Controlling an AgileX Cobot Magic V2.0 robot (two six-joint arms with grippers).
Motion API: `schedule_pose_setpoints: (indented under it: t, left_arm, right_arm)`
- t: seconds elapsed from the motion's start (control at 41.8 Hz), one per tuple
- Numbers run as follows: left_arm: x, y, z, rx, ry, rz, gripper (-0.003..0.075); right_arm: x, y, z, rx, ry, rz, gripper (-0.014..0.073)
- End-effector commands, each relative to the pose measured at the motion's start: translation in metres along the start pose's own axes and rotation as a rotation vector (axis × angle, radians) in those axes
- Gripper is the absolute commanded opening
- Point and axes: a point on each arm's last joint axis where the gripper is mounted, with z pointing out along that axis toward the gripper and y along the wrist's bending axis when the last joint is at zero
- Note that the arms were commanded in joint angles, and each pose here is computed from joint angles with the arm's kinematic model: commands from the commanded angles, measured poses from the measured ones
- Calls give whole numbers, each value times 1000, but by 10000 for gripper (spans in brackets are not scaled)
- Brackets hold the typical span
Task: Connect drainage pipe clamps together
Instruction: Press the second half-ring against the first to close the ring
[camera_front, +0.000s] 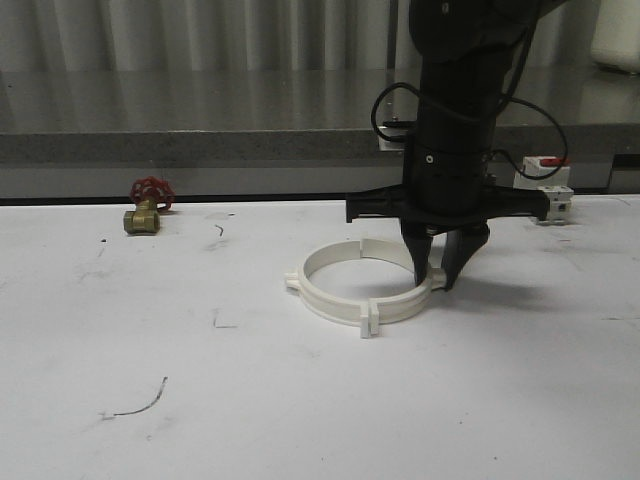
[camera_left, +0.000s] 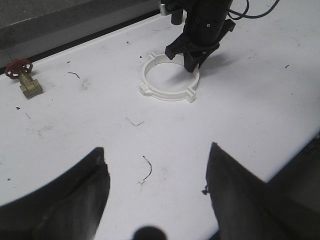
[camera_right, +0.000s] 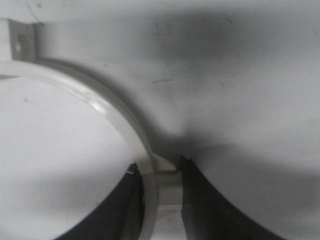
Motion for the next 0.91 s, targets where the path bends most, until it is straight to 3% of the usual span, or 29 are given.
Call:
schedule_pose_setpoints:
  t: [0.0,0.551,0.886]
  left_arm:
    - [-14,0,-5,-1,-93,-4,419]
    - [-14,0,-5,-1,-93,-4,419]
    - [-14,0,-5,-1,-93,-4,419]
  right_arm:
    - [-11,4,-29,-53,-94,0,200]
    - [-10,5,-29,-58,-89,4,200]
    - [-10,5,-29,-56,-86,4,287]
